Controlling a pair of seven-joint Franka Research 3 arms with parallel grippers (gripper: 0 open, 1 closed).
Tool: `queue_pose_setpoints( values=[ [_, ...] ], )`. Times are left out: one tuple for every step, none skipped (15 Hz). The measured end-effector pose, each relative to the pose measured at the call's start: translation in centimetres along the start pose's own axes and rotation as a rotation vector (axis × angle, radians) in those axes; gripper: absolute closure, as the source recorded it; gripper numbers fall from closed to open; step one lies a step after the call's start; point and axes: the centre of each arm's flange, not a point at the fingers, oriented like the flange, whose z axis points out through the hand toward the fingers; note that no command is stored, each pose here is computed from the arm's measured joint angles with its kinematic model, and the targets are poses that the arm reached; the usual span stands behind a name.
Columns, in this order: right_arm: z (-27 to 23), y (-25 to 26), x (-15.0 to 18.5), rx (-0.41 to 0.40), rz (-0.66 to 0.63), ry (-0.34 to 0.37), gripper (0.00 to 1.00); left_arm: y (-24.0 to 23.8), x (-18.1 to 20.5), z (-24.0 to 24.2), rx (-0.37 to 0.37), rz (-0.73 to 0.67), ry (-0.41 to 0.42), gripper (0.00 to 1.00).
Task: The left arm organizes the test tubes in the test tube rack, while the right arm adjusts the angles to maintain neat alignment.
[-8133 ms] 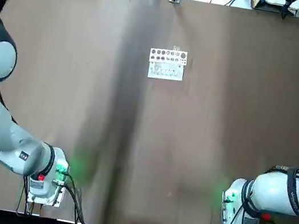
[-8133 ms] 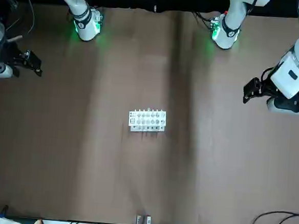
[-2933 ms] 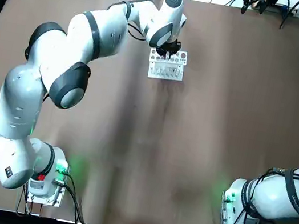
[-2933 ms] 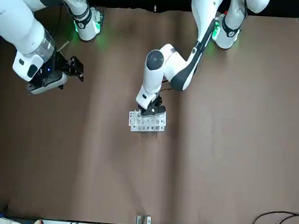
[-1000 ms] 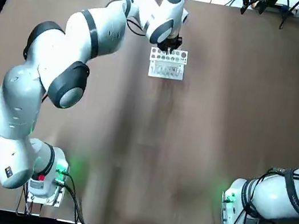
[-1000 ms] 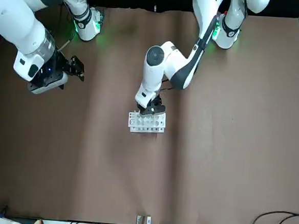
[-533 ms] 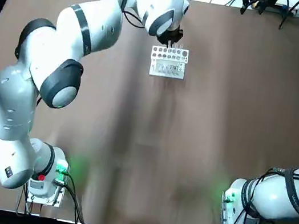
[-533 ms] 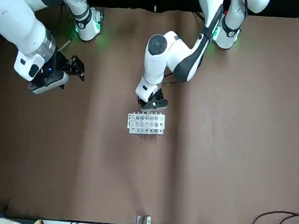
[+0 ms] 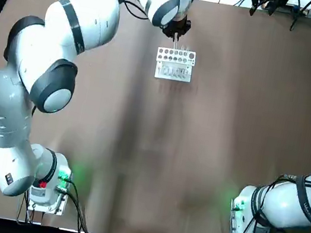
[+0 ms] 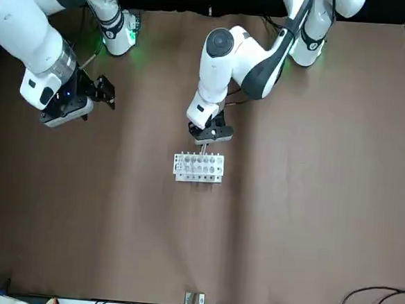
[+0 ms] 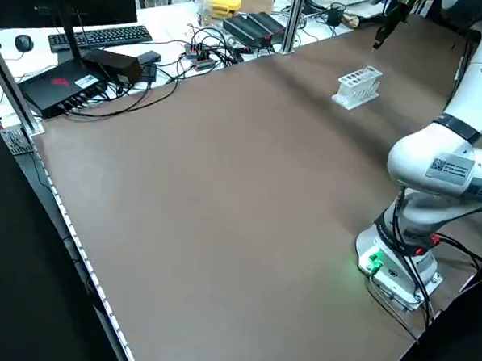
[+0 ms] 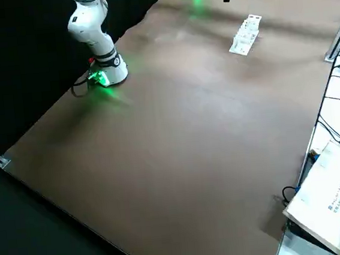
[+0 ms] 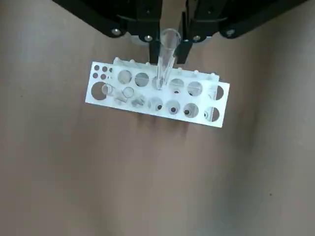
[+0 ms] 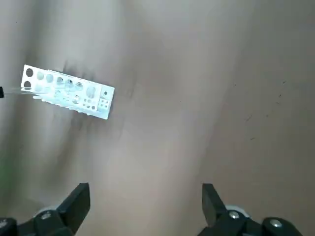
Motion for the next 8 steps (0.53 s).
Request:
queue_pose_setpoints(
  values=[
    [0.0, 0.0, 0.0, 0.000, 0.000, 0.000, 0.00, -0.1, 0.2, -0.3, -0.001, -0.003, 0.002, 0.82],
    [0.0, 0.0, 0.0, 0.000, 0.000, 0.000, 0.00, -0.2, 0.4, -0.5, -0.002, -0.007, 0.005, 0.81],
    [0.0, 0.0, 0.0, 0.000, 0.000, 0.000, 0.00, -0.4, 0.6, -0.5, -0.001, -0.010, 0.008, 0.81],
    [0.0, 0.0, 0.0, 0.000, 0.000, 0.000, 0.00, -0.5, 0.9, -0.6, 0.000, -0.014, 0.011, 0.81],
    [0.0, 0.0, 0.0, 0.000, -0.001, 0.000, 0.00, -0.6, 1.1, -0.6, 0.000, -0.017, 0.013, 0.81],
    [0.0, 0.0, 0.0, 0.000, -0.001, 0.000, 0.00, -0.8, 1.3, -0.6, 0.001, -0.020, 0.016, 0.81],
    [0.0, -0.1, 0.0, 0.000, -0.001, 0.000, 0.00, -0.9, 1.5, -0.6, 0.002, -0.024, 0.019, 0.81],
    [0.0, -0.1, 0.0, 0.000, -0.001, 0.000, 0.00, -0.8, 1.8, -0.5, -0.001, -0.026, 0.024, 0.81]
  ],
)
